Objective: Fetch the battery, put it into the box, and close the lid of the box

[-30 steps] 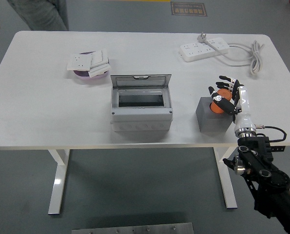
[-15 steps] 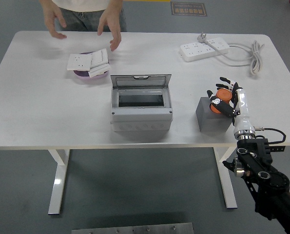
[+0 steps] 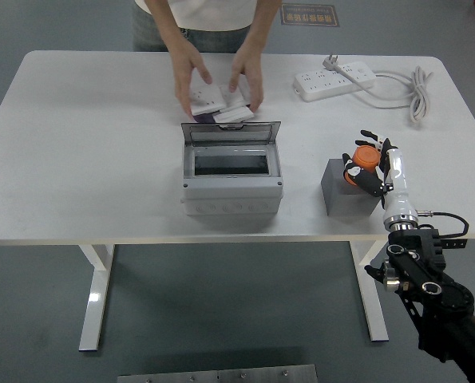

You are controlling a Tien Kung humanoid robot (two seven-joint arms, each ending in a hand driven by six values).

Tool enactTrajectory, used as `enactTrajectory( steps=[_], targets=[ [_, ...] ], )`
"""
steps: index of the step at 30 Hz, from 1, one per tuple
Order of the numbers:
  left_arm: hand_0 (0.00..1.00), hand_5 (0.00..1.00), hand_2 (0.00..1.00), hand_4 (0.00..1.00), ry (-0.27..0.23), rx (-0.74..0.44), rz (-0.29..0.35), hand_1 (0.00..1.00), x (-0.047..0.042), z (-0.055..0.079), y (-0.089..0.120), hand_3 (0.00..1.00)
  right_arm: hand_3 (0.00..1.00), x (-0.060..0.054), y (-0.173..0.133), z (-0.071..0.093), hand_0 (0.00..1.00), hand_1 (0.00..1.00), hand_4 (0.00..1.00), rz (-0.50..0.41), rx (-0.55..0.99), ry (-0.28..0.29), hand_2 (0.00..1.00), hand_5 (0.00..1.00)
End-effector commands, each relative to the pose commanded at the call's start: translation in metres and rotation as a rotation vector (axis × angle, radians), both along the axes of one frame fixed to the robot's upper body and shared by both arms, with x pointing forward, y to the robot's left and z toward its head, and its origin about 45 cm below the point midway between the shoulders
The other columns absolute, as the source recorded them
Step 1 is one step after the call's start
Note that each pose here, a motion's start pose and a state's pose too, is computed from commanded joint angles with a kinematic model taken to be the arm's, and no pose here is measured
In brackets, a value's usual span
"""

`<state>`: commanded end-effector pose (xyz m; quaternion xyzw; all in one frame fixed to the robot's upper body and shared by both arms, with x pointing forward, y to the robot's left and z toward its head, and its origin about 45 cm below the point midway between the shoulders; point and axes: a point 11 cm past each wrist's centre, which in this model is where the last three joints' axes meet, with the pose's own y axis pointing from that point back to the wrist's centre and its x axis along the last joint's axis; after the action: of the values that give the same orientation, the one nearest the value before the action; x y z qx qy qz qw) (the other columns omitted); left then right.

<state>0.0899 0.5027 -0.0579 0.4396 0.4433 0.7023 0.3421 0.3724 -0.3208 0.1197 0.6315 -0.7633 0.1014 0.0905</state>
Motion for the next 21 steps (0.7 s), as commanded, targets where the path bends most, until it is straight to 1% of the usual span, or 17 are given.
enactTrajectory(
  steps=[4, 5, 10, 11, 16, 17, 21],
  targets=[
    [0.65, 0.053, 0.57, 0.598, -0.001, 0.002, -0.002, 0.715, 0.0011, 0.0006, 0.0006, 0.564, 0.734, -0.0002, -0.0001, -0.0011, 0.537, 0.67, 0.643, 0.0, -0.002, 0.007, 0.68, 0.002],
    [0.649, 0.053, 0.57, 0.598, -0.001, 0.002, -0.002, 0.715, 0.0012, 0.0007, 0.0007, 0.564, 0.701, -0.0002, 0.0, -0.0011, 0.555, 0.652, 0.59, 0.0, -0.003, 0.008, 0.666, 0.002],
    [0.649, 0.053, 0.57, 0.598, -0.002, 0.003, -0.003, 0.715, 0.0021, 0.0011, 0.001, 0.564, 0.701, -0.0001, -0.0004, -0.0011, 0.555, 0.652, 0.59, -0.004, 0.001, 0.009, 0.666, 0.002],
    [0.649, 0.051, 0.571, 0.6, -0.002, 0.003, -0.003, 0.715, 0.0023, 0.0011, 0.0011, 0.565, 0.621, -0.0001, -0.0004, -0.0012, 0.576, 0.621, 0.553, -0.005, 0.002, 0.01, 0.587, 0.002],
    [0.649, 0.051, 0.571, 0.6, -0.002, 0.004, -0.004, 0.715, 0.0027, 0.0016, 0.0017, 0.565, 0.621, -0.0006, -0.0003, -0.0024, 0.576, 0.621, 0.553, -0.009, 0.01, 0.016, 0.587, 0.002],
    [0.646, 0.05, 0.572, 0.603, -0.001, 0.005, -0.004, 0.715, 0.0027, 0.0016, 0.0018, 0.567, 0.533, -0.0006, -0.0002, -0.0024, 0.559, 0.541, 0.524, -0.009, 0.011, 0.017, 0.52, 0.002],
    [0.646, 0.05, 0.572, 0.603, -0.001, 0.005, -0.005, 0.715, 0.0032, 0.002, 0.0022, 0.567, 0.533, -0.0008, -0.0003, -0.003, 0.559, 0.541, 0.524, -0.014, 0.012, 0.019, 0.52, 0.002]
  ],
)
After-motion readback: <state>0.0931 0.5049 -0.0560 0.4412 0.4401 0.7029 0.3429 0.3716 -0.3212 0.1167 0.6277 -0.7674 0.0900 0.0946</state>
